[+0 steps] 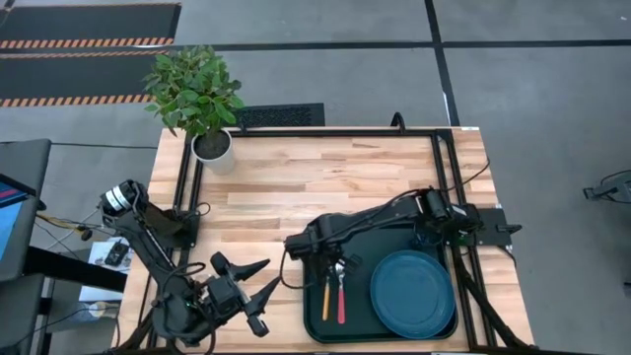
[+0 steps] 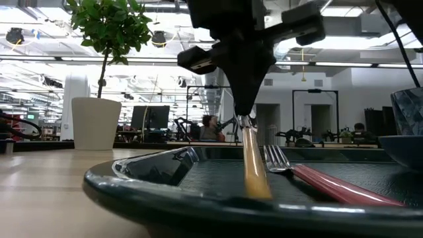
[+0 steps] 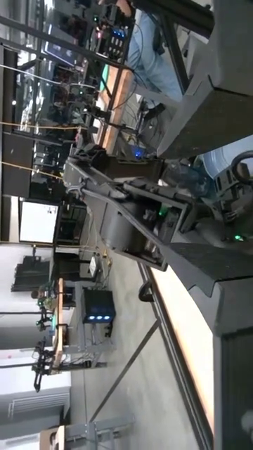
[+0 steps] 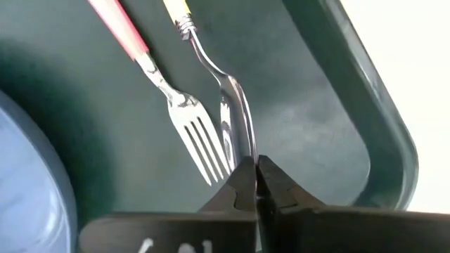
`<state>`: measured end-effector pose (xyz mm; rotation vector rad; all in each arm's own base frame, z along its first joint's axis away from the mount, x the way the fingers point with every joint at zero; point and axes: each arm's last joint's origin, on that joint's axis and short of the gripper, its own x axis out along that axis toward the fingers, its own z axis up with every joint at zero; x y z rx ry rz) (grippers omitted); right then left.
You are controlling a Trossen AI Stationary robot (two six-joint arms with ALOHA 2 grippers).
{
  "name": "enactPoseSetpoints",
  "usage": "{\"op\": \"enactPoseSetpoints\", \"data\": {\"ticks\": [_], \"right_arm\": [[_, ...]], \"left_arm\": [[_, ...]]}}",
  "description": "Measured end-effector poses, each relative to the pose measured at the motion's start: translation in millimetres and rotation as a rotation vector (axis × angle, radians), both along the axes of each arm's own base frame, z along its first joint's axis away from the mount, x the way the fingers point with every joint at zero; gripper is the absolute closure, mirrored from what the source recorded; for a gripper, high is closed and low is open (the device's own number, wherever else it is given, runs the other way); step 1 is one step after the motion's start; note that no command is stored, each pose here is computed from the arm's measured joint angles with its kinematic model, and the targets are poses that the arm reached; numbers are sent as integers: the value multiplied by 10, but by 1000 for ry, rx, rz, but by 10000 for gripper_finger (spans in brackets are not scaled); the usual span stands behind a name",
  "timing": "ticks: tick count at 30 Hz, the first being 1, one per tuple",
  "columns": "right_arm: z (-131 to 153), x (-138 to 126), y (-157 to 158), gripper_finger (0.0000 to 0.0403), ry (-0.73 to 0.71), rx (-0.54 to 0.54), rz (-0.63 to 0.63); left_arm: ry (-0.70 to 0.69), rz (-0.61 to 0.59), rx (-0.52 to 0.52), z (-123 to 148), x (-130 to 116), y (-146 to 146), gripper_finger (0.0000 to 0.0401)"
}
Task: Pick and place plate/cup/fork/spoon on tray
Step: Put the yellow spoon on the black tray
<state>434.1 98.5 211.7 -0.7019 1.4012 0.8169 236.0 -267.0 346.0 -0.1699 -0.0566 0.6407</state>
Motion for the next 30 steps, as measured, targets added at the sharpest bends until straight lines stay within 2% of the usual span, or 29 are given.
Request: {"op": "enactPoseSetpoints", "data": {"ticks": [21, 26, 30], "right_arm": [[4, 77, 3, 326, -78, 12, 5], [25, 83, -11, 316, -97, -27, -67], [292, -63, -22, 315, -84, -8, -164]], "left_arm": [[3, 2, 4, -8, 6, 2, 207], [15, 2, 20, -46, 12, -7, 207], [-2, 3, -3, -91, 23, -10, 207]]}}
